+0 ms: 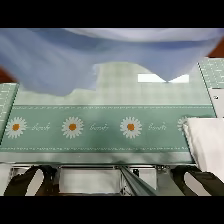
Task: Fold the shirts.
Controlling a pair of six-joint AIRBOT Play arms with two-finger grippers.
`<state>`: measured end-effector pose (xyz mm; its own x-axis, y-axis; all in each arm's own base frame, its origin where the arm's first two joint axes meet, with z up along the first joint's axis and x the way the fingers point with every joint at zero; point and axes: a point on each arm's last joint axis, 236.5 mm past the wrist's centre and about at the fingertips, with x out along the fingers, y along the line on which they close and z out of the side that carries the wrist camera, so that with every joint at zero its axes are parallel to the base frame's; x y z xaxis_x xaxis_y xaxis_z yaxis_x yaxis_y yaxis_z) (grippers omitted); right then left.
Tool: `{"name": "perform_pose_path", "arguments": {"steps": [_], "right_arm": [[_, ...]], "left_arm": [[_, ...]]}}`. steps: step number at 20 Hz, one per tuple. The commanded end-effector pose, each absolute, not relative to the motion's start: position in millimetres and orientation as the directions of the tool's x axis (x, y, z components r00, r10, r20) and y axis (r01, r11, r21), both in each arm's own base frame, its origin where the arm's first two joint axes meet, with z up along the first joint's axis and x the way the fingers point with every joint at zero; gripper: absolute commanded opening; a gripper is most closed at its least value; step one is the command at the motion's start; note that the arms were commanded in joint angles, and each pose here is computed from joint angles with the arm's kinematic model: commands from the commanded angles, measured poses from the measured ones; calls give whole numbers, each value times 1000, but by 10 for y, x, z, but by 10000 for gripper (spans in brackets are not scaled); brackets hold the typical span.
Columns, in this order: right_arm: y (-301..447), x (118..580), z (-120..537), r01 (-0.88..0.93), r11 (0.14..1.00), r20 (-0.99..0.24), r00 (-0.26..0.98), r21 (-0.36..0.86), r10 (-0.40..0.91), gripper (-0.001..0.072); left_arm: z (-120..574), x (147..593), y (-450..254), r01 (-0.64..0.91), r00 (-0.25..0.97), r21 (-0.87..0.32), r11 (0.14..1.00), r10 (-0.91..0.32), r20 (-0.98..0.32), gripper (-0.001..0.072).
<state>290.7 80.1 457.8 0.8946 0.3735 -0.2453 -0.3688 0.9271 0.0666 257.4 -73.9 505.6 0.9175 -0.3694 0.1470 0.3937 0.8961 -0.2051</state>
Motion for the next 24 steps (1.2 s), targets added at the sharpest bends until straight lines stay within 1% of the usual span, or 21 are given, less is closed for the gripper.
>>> {"name": "perform_pose_path", "arguments": {"steps": [1, 2, 3, 4, 5, 6, 7, 9, 11, 13, 15, 17, 19, 21, 24], "right_arm": [[551, 2028, 4703, -234, 972, -223, 949, -23, 224, 37], [509, 1837, 4714, -207, 978, -213, 957, -28, 197, 37], [493, 1693, 4718, -193, 981, -201, 962, -32, 183, 37], [498, 1572, 4698, -189, 981, -193, 965, -31, 180, 37], [507, 1489, 4640, -189, 982, -203, 962, -26, 180, 36], [512, 1449, 4542, -190, 982, -229, 956, -15, 181, 37], [520, 1457, 4414, -193, 981, -266, 946, -3, 186, 37], [537, 1590, 4045, -202, 978, -374, 905, 41, 203, 37], [727, 1815, 3602, -272, 953, -479, 825, 131, 302, 37], [866, 2086, 3128, -309, 925, -546, 746, 221, 380, 37], [847, 2430, 2509, -270, 919, -620, 678, 289, 394, 37], [784, 2811, 1947, -204, 918, -665, 638, 340, 388, 37], [691, 3238, 1483, -143, 921, -698, 613, 363, 370, 36], [626, 3695, 1132, -95, 917, -714, 598, 388, 364, 37], [633, 4436, 690, -30, 880, -707, 583, 474, 401, 37]], "left_arm": [[5426, 1857, -451, 114, 963, 3, 994, -111, 245, 28], [5426, 1689, -391, 39, 966, 45, 998, -49, 255, 28], [5395, 1557, -345, -13, 968, 62, 998, -3, 251, 28], [5332, 1466, -299, -50, 972, 61, 997, 35, 233, 28], [5251, 1437, -290, -61, 977, 66, 996, 46, 207, 28], [5142, 1467, -285, -56, 984, 60, 997, 45, 171, 28], [4997, 1553, -278, -38, 992, 25, 999, 35, 123, 28], [4617, 1827, -298, 23, 1000, -42, 999, -23, 8, 28], [4118, 2231, -340, 110, 988, -145, 983, -124, -93, 28], [3486, 2612, -352, 153, 951, -259, 954, -213, -223, 28], [2783, 2926, -355, 152, 886, -339, 928, -280, -369, 28], [2183, 3198, -382, 127, 814, -410, 903, -331, -477, 28], [1808, 3504, -431, 105, 768, -452, 886, -361, -529, 28], [1597, 3877, -479, 89, 766, -467, 880, -360, -533, 28], [1365, 4381, -610, 78, 774, -476, 876, -354, -525, 28]]}}
